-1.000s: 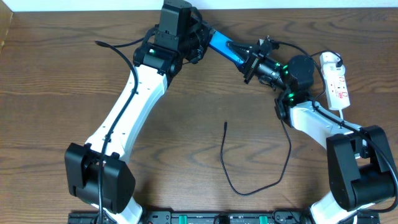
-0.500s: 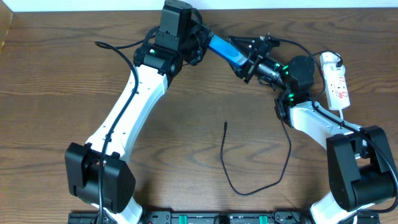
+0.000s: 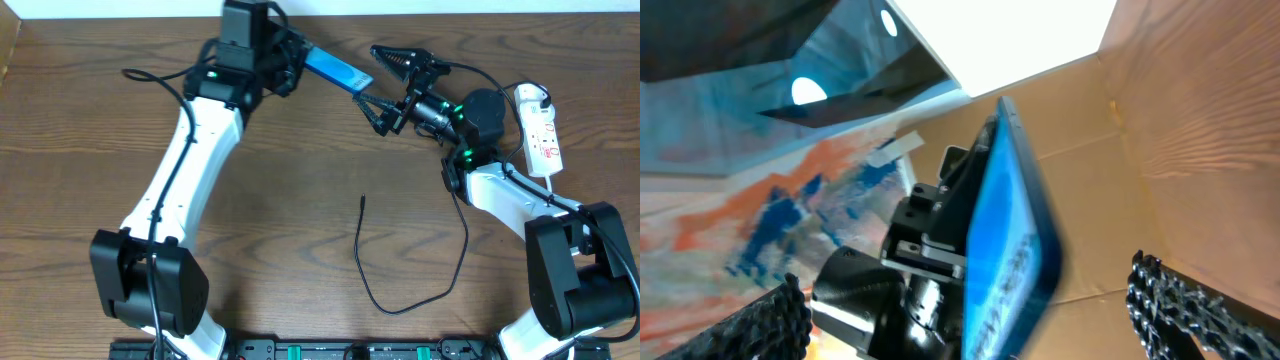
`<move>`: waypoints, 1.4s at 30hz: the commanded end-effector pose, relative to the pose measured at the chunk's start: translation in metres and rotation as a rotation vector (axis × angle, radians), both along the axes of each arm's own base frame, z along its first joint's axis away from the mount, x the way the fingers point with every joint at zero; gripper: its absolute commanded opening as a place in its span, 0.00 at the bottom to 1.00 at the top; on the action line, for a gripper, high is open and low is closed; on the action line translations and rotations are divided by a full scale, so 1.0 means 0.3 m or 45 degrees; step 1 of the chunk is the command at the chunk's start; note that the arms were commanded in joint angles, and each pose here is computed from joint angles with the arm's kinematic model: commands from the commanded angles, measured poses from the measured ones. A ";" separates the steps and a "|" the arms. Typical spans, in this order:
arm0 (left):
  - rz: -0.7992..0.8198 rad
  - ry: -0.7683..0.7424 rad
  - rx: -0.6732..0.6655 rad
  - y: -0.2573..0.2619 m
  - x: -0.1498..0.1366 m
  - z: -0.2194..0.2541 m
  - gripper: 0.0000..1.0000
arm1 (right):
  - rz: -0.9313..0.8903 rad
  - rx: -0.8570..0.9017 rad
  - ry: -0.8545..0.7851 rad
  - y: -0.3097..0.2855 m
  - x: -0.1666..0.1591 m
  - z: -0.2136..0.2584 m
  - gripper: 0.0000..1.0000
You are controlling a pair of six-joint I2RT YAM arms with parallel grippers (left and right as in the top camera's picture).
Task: Plug charger to phone and switch on socket
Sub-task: 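Open the right gripper to release the phone and pull it away, then lower the right gripper to the black cable's plug end and grasp it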
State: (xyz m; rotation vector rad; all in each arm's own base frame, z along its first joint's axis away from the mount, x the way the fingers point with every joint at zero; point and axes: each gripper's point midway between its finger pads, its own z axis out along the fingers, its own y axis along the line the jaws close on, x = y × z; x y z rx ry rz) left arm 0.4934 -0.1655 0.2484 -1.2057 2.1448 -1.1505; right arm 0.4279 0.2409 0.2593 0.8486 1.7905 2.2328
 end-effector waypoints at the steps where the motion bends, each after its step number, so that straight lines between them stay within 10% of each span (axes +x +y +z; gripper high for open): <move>1: -0.107 0.022 -0.151 0.036 -0.012 0.029 0.07 | -0.009 -0.133 -0.140 0.010 0.002 -0.007 0.99; 15: -0.183 0.291 -0.357 0.324 -0.161 -0.040 0.07 | -0.041 -0.545 -0.571 0.012 0.019 -0.088 0.99; 28: -0.241 0.289 -0.300 0.329 -0.190 -0.060 0.07 | 0.094 -1.507 -0.175 -0.137 0.047 -0.237 0.99; 42: -0.240 0.289 -0.301 0.329 -0.190 -0.060 0.07 | 0.256 -1.958 -0.028 -0.104 -0.160 -0.360 0.99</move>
